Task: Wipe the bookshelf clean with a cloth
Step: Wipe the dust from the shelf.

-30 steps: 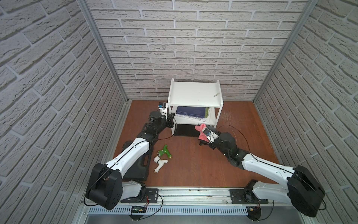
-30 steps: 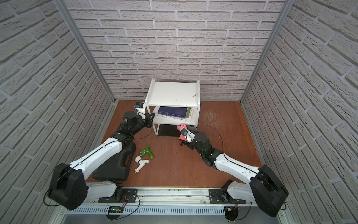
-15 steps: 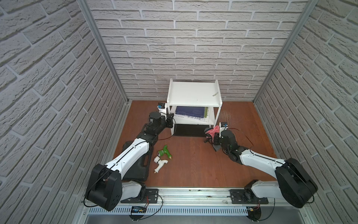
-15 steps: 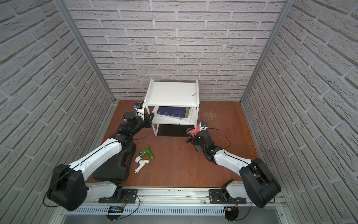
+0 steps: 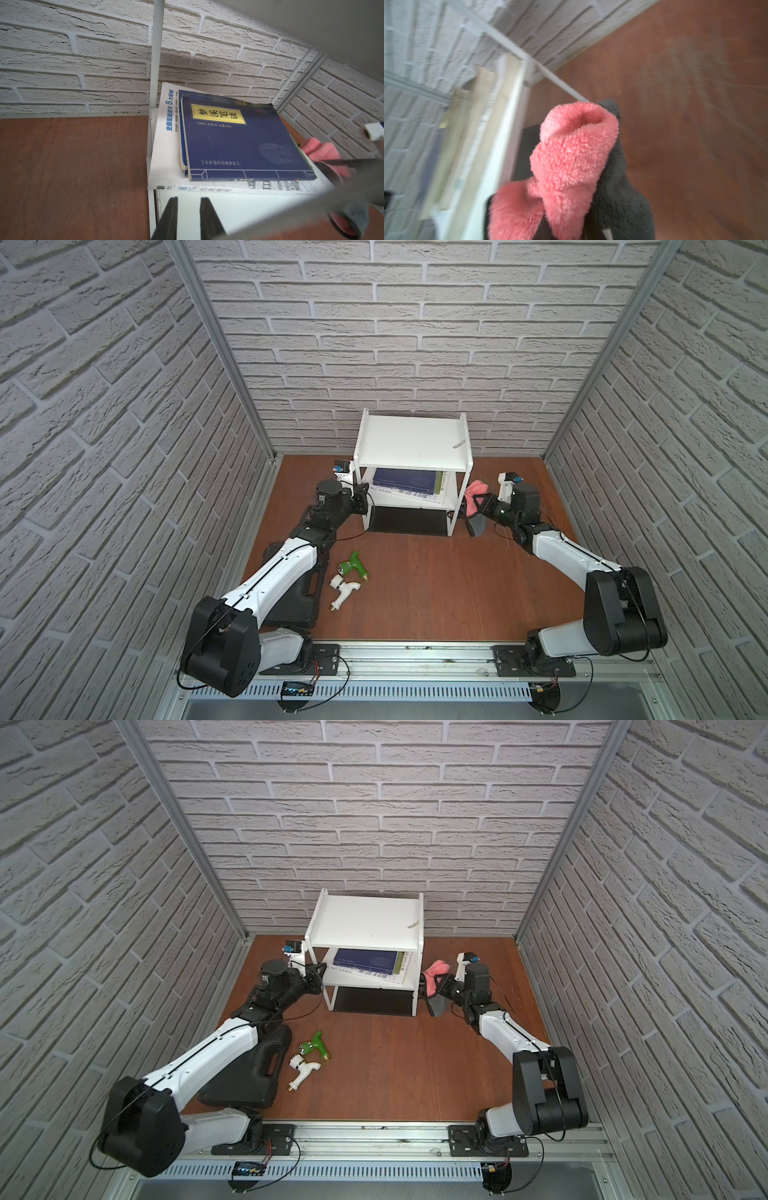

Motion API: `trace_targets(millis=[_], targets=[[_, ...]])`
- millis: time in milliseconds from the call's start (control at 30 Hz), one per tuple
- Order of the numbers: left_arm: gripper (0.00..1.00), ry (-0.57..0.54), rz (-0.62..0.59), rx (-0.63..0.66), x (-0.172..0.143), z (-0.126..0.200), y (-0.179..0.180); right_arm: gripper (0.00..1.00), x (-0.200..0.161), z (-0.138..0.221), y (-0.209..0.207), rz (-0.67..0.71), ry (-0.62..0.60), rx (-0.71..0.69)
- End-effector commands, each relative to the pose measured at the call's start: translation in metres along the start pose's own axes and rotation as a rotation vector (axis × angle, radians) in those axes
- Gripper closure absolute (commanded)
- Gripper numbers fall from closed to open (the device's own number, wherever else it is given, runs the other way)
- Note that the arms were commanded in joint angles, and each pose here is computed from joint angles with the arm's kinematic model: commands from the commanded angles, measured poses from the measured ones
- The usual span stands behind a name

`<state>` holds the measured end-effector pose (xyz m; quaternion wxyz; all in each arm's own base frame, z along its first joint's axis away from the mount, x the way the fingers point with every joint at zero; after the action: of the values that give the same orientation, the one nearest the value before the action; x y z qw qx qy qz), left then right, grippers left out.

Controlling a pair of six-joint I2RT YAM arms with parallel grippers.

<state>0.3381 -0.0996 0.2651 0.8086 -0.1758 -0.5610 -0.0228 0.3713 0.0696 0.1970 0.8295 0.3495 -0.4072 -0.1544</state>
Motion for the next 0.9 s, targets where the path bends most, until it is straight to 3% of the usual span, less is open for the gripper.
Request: trace_targets(millis=[0,100,167,367,600,700,867], targets=[[1.00,0.086,-0.016,0.160,-0.017,0.007,0.027,0.97,-0.031,-0.021,0.008,-0.080,0.200,0.147],[1.00,0.096,-0.012,0.162,-0.020,0.004,0.028,0.97,-0.048,-0.046,-0.039,-0.143,0.256,-0.061],[1.00,0.108,-0.016,0.168,-0.021,0.002,0.030,0.97,-0.042,-0.063,-0.055,-0.131,0.252,-0.104],[1.00,0.136,-0.030,0.158,-0.024,-0.002,0.030,0.97,-0.018,-0.128,-0.051,-0.209,0.393,0.121],[1.00,0.143,-0.026,0.128,-0.027,-0.006,0.022,0.97,-0.093,-0.164,-0.018,-0.134,0.701,0.197],[1.00,0.130,-0.015,0.130,-0.027,-0.004,0.023,0.97,-0.066,-0.157,-0.033,-0.142,0.620,0.122],[1.00,0.133,-0.023,0.143,-0.027,-0.003,0.025,0.97,0.011,-0.140,-0.078,-0.312,0.281,-0.054]])
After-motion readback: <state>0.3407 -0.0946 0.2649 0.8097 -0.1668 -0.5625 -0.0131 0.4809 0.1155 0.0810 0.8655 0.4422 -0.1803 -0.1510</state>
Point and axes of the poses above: each gripper's point midway between its finger pads, its own z axis back along the fingers, its own y axis along the line the jaws close on, x = y × z, the point moved 7 cm from there along z, back along the fingers
